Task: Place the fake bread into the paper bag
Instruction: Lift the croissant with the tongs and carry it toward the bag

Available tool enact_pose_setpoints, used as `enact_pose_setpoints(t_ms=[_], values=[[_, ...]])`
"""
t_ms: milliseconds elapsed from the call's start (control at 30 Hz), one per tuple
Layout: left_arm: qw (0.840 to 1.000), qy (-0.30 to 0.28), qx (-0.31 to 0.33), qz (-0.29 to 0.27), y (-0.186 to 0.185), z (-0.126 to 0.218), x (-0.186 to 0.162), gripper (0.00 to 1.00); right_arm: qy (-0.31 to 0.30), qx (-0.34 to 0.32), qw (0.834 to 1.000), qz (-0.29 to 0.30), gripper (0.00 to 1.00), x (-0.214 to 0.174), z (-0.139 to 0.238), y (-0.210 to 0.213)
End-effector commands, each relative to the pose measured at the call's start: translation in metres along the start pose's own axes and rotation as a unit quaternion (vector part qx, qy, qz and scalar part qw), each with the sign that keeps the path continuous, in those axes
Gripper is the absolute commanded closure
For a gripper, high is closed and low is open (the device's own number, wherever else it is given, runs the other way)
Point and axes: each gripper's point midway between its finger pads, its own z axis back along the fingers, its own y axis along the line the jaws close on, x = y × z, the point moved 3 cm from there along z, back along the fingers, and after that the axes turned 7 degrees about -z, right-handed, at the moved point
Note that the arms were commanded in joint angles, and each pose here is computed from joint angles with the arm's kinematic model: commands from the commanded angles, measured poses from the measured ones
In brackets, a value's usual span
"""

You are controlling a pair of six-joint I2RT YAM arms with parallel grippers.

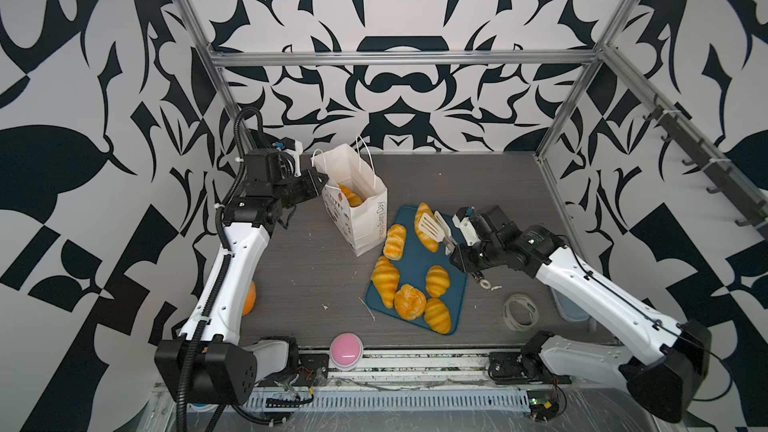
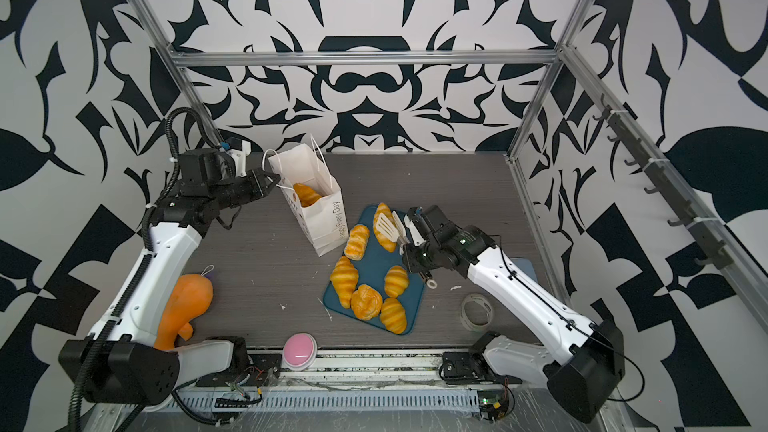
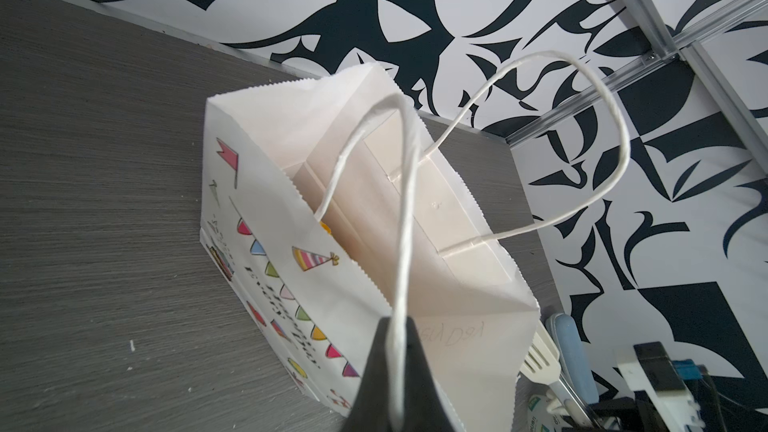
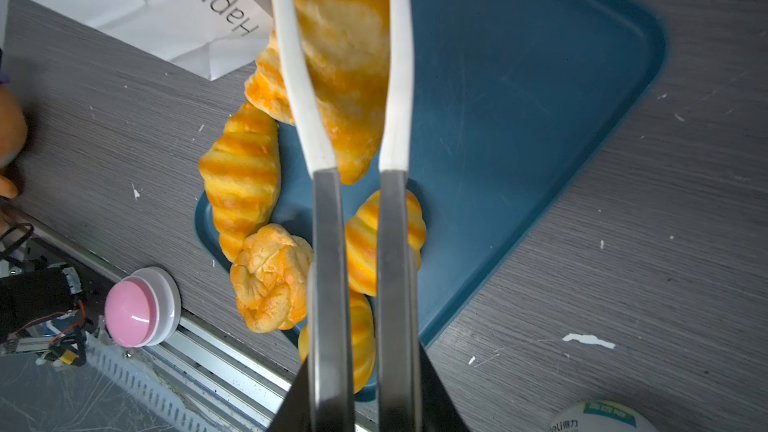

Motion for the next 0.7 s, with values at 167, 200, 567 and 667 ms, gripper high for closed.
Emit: enact_pose_setpoints(t_ms=[167, 200, 567, 667], values=[[1.0, 0.003, -0.004, 0.004, 0.001, -0.002, -0.002, 1.0, -0.084, 0.052, 0.994, 0.038, 0.77, 0.039, 0.044, 0.031], [1.0, 0.003, -0.004, 0.004, 0.001, -0.002, -0.002, 1.0, -0.09, 0.062, 0.993, 0.041, 0.77, 0.042, 0.048, 0.035], [1.0, 0.002, -0.003, 0.004, 0.001, -0.001, -0.002, 1.0, -0.135, 0.141, 0.978, 0.074, 0.77, 0.065, 0.084, 0.071], [1.0, 0.003, -0.004, 0.004, 0.001, -0.002, -0.002, 1.0, -0.142, 0.157, 0.974, 0.083, 0.77, 0.069, 0.091, 0.078]])
